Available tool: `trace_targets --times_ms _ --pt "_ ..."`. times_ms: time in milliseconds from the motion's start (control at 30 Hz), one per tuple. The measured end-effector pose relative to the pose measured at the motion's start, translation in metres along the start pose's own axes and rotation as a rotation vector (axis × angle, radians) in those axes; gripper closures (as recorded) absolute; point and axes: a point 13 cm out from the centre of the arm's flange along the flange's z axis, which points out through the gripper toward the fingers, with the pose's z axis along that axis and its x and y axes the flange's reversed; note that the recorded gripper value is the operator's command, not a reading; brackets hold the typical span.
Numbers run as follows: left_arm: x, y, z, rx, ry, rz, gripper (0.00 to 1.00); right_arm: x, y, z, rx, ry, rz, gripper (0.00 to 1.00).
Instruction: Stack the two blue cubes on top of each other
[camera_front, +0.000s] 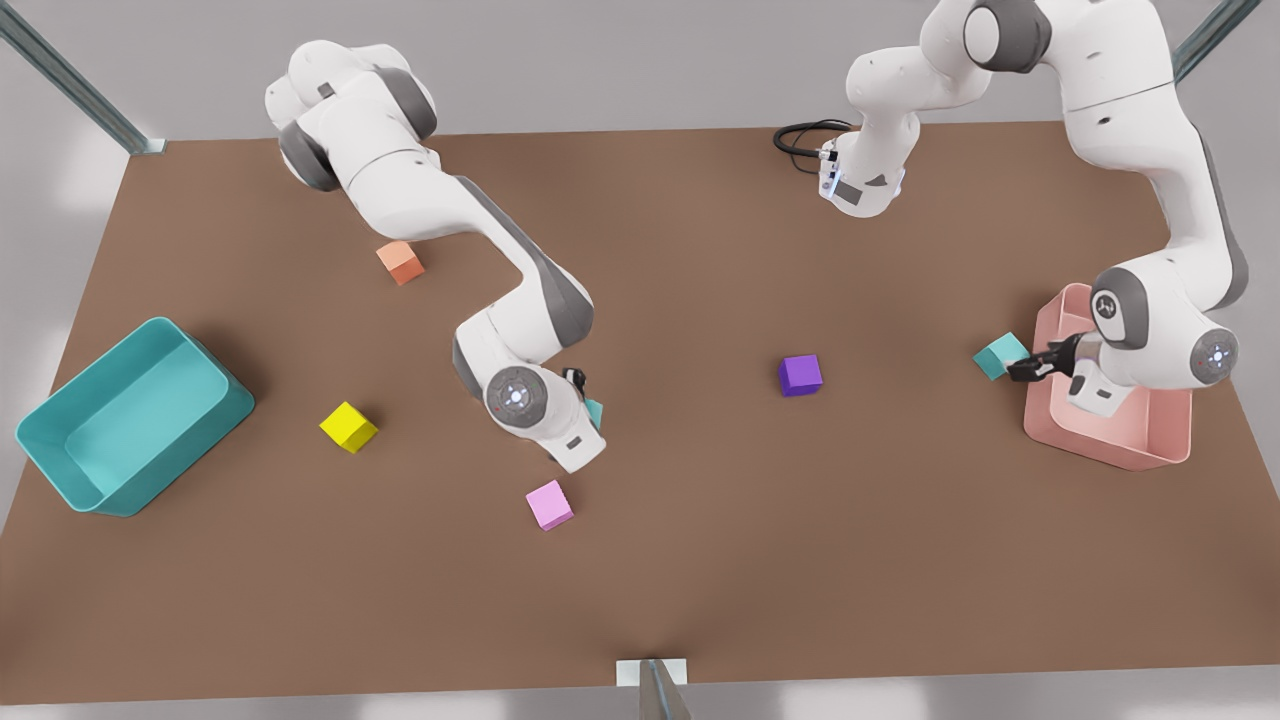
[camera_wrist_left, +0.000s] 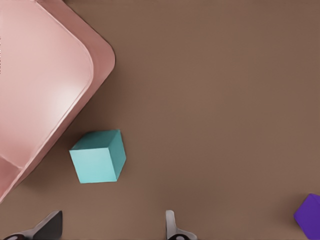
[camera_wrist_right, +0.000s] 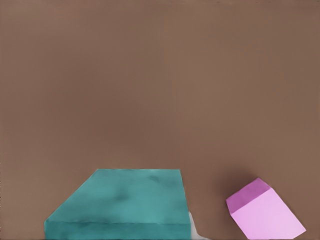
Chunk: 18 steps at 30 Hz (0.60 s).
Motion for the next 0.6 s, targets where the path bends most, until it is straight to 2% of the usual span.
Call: trace_targets --times_ms 100,267,433,467,500,600 --pt "-0.004 0.013 0.014 0.037 -0.058 -0.070 0.00 -0.043 0.023 0.033 -0.004 -0.008 0.107 0.58" --pt "-0.001 0.046 0.049 0.066 -0.090 -0.139 0.00 -0.064 0.019 0.092 0.010 -0.023 0.318 0.58" --pt "0.010 0.052 0.073 0.045 -0.091 -0.070 0.00 -0.097 0.023 0.127 0.038 -0.083 0.459 0.58" --pt "0.013 0.060 0.080 0.041 -0.085 -0.065 0.00 -0.102 0.023 0.132 0.043 -0.094 0.484 0.34" --pt "0.016 0.067 0.086 0.040 -0.082 -0.060 0.00 -0.107 0.024 0.136 0.051 -0.104 0.508 0.00" --pt "0.020 0.070 0.099 0.038 -0.081 -0.028 0.00 -0.115 0.022 0.140 0.067 -0.134 0.582 0.00"
